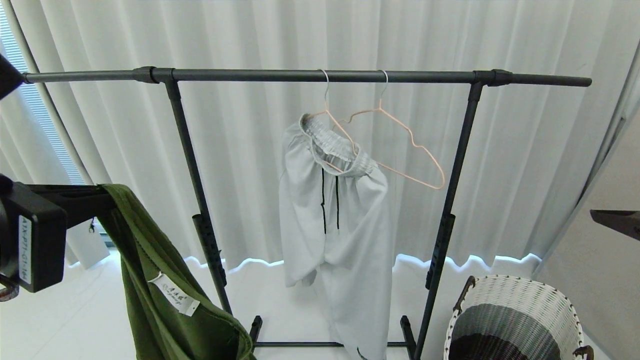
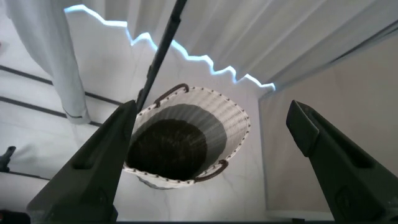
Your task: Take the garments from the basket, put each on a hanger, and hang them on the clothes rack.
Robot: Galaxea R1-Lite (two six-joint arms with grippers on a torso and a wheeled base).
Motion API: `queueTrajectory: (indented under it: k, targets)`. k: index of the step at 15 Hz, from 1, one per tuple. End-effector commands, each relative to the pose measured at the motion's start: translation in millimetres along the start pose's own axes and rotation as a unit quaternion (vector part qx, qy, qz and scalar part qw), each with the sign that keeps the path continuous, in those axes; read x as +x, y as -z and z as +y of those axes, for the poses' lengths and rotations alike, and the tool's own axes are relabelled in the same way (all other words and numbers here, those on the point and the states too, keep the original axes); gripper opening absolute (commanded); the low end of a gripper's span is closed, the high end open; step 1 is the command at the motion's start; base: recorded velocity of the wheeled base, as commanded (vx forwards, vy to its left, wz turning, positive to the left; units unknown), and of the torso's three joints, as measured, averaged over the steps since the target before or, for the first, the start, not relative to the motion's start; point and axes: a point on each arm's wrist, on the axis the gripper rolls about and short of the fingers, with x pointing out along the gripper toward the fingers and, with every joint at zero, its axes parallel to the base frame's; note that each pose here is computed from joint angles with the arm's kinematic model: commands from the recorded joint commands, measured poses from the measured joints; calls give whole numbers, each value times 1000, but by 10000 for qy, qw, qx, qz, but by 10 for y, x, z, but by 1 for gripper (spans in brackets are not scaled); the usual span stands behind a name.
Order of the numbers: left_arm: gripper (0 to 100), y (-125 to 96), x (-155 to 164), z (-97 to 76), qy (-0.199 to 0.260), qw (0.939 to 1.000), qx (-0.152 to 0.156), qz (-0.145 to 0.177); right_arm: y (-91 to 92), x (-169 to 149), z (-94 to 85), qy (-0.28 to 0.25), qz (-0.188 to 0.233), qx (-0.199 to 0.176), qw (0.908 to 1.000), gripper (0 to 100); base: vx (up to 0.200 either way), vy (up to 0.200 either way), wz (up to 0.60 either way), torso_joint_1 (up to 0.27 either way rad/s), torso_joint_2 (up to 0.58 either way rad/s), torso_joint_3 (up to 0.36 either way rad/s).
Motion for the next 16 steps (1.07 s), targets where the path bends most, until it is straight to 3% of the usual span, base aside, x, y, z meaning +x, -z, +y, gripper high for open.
queueTrajectory:
  k: [1,10,16]
  targets:
    - [0,2,4,-2,1,10000,3,6,-3,8,1,-3,10,3,10000,100,0,0,0,178,-466,-300]
    - [0,22,16,-10,5,10000,22,48,-8,13,-1,-104,-59,85,9999,100,0,0,0,193,-485,-292]
    - [0,22,16,-10,-3,10000,30,48,-14,39,9,-85,-172,122,9997,100,0,0,0,32,-61,-34]
